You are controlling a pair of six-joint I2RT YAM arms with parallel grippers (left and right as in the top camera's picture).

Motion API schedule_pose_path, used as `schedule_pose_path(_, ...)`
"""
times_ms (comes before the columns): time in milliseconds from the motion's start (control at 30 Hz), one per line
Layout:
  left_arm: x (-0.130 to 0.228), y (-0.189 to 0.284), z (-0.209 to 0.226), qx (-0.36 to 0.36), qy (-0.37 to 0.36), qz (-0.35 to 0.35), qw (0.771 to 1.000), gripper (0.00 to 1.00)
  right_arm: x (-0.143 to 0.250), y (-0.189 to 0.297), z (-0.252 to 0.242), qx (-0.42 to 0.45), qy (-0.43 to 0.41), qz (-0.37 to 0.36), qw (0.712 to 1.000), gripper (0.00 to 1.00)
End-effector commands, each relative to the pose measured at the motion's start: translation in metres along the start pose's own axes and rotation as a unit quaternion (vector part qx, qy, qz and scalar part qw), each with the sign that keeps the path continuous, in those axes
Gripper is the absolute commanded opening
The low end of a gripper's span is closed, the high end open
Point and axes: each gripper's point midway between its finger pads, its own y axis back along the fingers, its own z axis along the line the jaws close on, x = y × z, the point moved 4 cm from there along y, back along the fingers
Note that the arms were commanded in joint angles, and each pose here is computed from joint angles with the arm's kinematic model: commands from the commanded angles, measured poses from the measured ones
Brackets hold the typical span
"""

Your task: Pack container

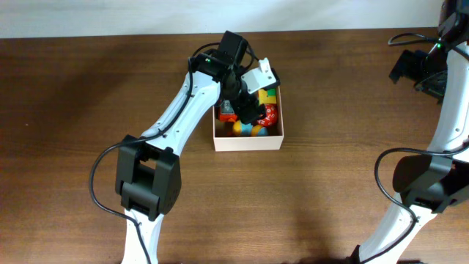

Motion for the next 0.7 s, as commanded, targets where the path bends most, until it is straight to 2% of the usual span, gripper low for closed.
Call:
schedule_pose_path(0,-0.002,0.0,0.001,-0.004,0.009,0.001,1.0,0.99,0.002,0.012,-0.005,0.002,-0.003,-0.015,1.0,0.99)
schedule_pose_path(100,-0.007,0.006,0.0,0.001,0.007,-0.012,1.0,0.99,0.002,0.012,-0.005,0.002,-0.003,-0.015,1.0,0.99)
schedule_pose_path(200,-0.021,0.034,-0.003,-0.018,-0.005,-0.038,0.999,0.99,0.002,0.012,-0.005,0.002,-0.003,-0.015,1.0,0.99)
schedule_pose_path(433,-0.043,0.16,-0.005,-0.149,-0.03,-0.097,0.984,0.99,0.002,0.012,-0.005,0.002,-0.003,-0.015,1.0,0.99)
schedule_pose_path(467,-0.042,0.189,-0.006,-0.183,-0.03,-0.107,0.977,0.99,0.002,0.012,-0.005,0.002,-0.003,-0.015,1.0,0.99)
schedule_pose_path(667,-0.012,0.279,-0.01,-0.295,-0.009,-0.134,0.946,0.99,0.002,0.012,-0.005,0.002,-0.003,-0.015,1.0,0.99)
